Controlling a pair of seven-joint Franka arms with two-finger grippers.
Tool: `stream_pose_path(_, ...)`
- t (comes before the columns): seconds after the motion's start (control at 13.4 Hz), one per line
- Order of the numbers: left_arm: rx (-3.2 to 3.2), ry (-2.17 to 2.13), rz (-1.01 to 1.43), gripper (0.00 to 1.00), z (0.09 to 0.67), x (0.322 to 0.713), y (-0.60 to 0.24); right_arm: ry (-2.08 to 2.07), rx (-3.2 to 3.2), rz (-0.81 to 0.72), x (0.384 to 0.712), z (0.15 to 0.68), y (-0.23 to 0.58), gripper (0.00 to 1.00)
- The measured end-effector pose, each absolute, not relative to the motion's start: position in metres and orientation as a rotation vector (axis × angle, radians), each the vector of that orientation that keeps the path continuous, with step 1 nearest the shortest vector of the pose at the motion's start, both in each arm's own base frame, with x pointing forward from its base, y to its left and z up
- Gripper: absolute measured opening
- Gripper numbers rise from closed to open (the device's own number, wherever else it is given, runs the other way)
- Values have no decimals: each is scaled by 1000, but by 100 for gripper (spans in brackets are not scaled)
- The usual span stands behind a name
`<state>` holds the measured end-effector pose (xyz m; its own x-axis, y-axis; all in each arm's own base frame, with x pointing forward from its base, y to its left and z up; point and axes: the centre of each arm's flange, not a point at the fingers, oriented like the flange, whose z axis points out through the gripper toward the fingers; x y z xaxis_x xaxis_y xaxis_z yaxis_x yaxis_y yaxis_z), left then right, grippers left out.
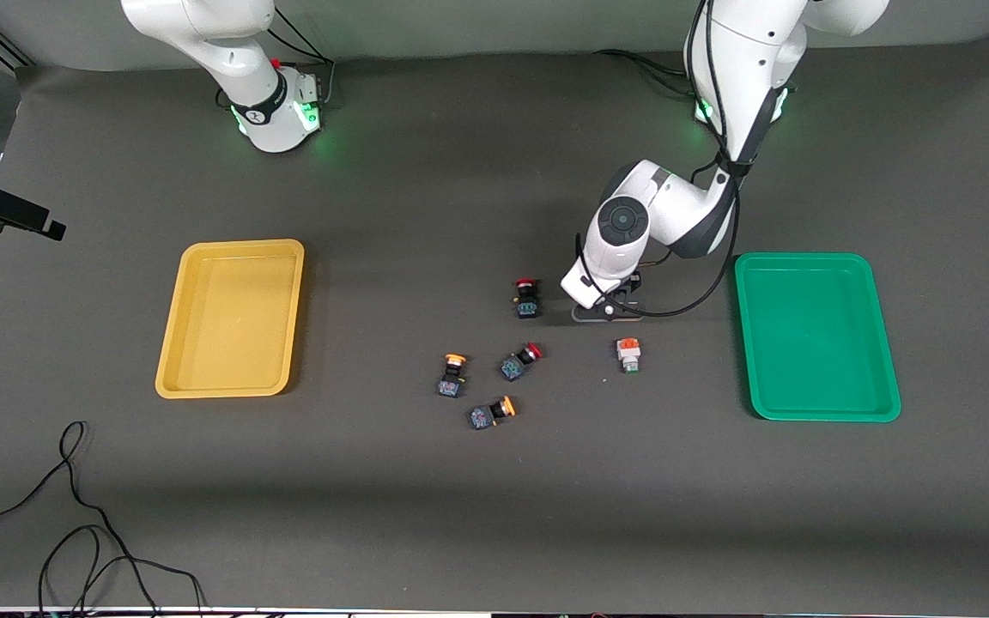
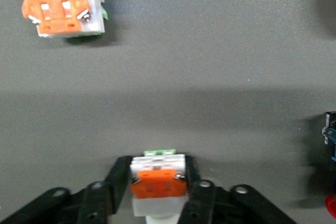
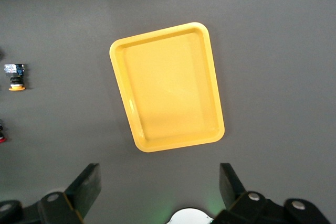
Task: Place green and yellow buttons in trays
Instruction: 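Lower the left gripper and grasp a white orange-based switch, then place the white switch in the green tray while the right gripper reaches a black switch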
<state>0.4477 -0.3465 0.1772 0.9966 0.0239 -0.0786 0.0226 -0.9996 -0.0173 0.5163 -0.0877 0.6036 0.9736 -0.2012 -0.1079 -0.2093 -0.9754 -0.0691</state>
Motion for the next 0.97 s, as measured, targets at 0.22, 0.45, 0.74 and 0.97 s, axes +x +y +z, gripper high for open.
stream_pose_path(0.22, -3121, -80, 123, 41, 177, 448, -347, 317, -3041, 154, 516, 604, -88, 100)
stream_pose_path(0.45, -3134, -145, 91, 41, 196, 462, -351, 317, -3041, 154, 516, 604, -88, 100)
stream_pose_path(0.74, -3116, -240, 145, 41, 325, 523, -347, 314, -3042, 155, 517, 603, -87, 100)
stream_pose_path(0.97, -3106, -280, 176, 41, 436, 548, -340, 264, -3051, 150, 525, 602, -69, 100)
